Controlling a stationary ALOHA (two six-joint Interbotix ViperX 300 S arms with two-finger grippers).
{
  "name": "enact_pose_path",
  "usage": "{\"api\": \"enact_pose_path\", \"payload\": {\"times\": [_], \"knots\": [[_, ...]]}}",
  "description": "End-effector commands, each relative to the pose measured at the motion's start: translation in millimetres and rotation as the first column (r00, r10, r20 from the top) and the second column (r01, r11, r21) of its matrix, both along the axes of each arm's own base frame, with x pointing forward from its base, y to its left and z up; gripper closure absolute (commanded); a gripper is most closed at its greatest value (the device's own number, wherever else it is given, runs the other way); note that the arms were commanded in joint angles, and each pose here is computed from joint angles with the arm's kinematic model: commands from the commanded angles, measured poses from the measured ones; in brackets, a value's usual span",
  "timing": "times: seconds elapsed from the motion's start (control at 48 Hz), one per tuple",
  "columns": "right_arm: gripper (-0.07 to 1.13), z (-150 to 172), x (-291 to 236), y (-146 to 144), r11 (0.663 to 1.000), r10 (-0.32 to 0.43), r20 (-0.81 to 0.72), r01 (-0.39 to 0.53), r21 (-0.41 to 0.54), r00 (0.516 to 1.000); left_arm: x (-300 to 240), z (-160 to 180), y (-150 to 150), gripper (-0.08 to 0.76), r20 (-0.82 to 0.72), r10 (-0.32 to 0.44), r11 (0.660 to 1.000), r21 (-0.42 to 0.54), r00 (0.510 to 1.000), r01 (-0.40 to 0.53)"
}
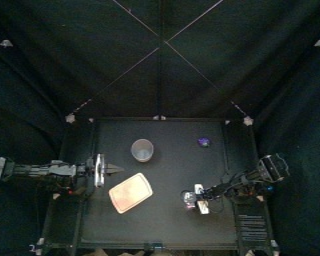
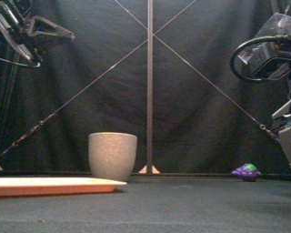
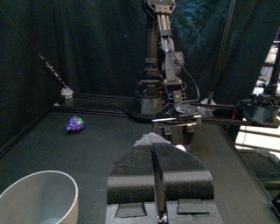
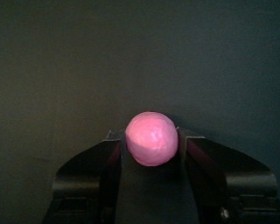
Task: Pick the pink ball then place it on the pink plate
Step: Place pink ball on the pink plate
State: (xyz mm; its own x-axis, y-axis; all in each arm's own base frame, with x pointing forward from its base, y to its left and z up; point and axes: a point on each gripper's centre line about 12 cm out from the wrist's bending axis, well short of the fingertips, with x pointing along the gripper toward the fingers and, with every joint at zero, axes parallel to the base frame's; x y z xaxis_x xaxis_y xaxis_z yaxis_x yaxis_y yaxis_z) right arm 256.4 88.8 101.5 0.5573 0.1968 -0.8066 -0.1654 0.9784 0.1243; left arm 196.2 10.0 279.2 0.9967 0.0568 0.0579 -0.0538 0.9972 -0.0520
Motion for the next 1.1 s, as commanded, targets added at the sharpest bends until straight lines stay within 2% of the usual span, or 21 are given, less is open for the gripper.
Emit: {"api": "enact_pose_path", "payload": {"times": [0.021,0.188,0.354,0.5,0.771,0.979,1.104], "knots": [[0.42,10.2,8.6,3.4,1.000,0.001,0.036,-0.002,0.012,0.999,1.3,6.1,1.1,0.631,0.020,0.006,1.000,0.001,1.000,-0.006],[0.44,37.1,43.6,8.1,1.000,0.014,0.139,-0.016,0.012,0.990,1.2,6.1,1.4,0.631,0.020,0.007,1.000,0.003,1.000,-0.007],[0.44,69.7,105.0,-10.0,0.999,-0.015,0.268,0.022,-0.024,0.963,1.1,6.5,3.2,0.631,0.023,0.017,1.000,0.003,1.000,-0.017],[0.44,80.6,168.6,-26.8,0.997,-0.024,0.371,0.050,-0.062,0.928,1.1,7.1,4.7,0.631,0.024,0.024,1.000,0.006,0.999,-0.024],[0.44,54.0,259.4,-60.3,0.990,-0.078,0.423,0.122,-0.077,0.903,0.4,2.8,6.1,0.631,0.010,0.031,0.999,0.008,0.999,-0.032],[0.44,34.3,294.6,-71.7,0.983,-0.151,0.400,0.178,-0.033,0.904,-0.7,-2.1,6.7,0.631,-0.002,0.035,0.999,0.005,0.999,-0.035],[0.41,28.9,306.0,-71.8,0.982,-0.165,0.372,0.189,-0.028,0.913,-1.2,-5.2,6.5,0.631,-0.010,0.034,0.999,0.009,0.999,-0.034]]}}
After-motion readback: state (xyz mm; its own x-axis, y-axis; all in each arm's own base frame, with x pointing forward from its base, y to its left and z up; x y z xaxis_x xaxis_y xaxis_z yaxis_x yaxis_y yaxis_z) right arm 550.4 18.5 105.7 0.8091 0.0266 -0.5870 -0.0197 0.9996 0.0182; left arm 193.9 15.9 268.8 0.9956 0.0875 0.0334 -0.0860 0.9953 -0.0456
